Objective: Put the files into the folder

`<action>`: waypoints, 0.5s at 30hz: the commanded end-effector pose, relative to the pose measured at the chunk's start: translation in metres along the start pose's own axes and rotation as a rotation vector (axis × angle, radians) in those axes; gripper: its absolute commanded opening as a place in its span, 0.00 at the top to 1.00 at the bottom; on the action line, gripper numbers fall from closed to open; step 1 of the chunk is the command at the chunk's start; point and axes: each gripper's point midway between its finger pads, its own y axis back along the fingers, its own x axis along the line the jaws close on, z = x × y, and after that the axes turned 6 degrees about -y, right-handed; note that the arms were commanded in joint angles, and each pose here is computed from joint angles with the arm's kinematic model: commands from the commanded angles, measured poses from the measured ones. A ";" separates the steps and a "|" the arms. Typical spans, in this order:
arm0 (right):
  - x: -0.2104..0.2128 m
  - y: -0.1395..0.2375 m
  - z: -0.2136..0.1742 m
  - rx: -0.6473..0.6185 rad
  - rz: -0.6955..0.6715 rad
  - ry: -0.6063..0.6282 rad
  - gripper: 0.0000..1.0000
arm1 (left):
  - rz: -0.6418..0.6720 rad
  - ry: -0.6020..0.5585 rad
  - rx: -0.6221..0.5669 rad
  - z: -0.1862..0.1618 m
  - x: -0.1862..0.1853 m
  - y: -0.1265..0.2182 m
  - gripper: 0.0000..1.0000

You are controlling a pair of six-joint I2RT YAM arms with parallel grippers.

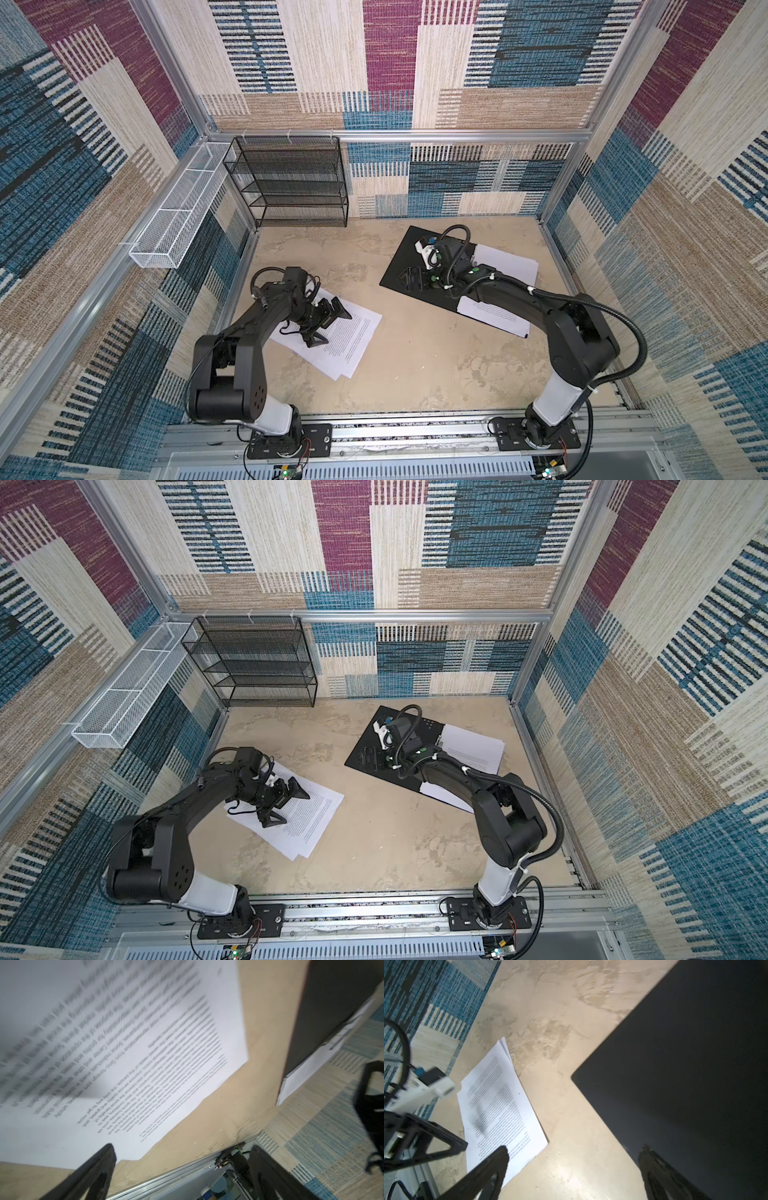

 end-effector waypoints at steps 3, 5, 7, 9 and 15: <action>0.053 -0.044 -0.032 0.149 0.146 0.060 0.05 | -0.050 0.112 -0.087 0.037 0.001 0.029 0.00; 0.066 -0.054 -0.046 0.189 0.175 0.059 0.05 | -0.051 0.136 -0.101 0.052 0.009 0.030 0.00; 0.072 -0.062 -0.060 0.218 0.188 0.047 0.05 | -0.066 0.169 -0.116 0.069 0.018 0.030 0.00; 0.073 -0.071 -0.075 0.256 0.198 0.030 0.04 | -0.053 0.192 -0.125 0.085 0.028 0.029 0.00; 0.061 -0.086 -0.102 0.309 0.157 -0.009 0.05 | 0.044 0.221 -0.121 0.097 0.054 0.014 0.00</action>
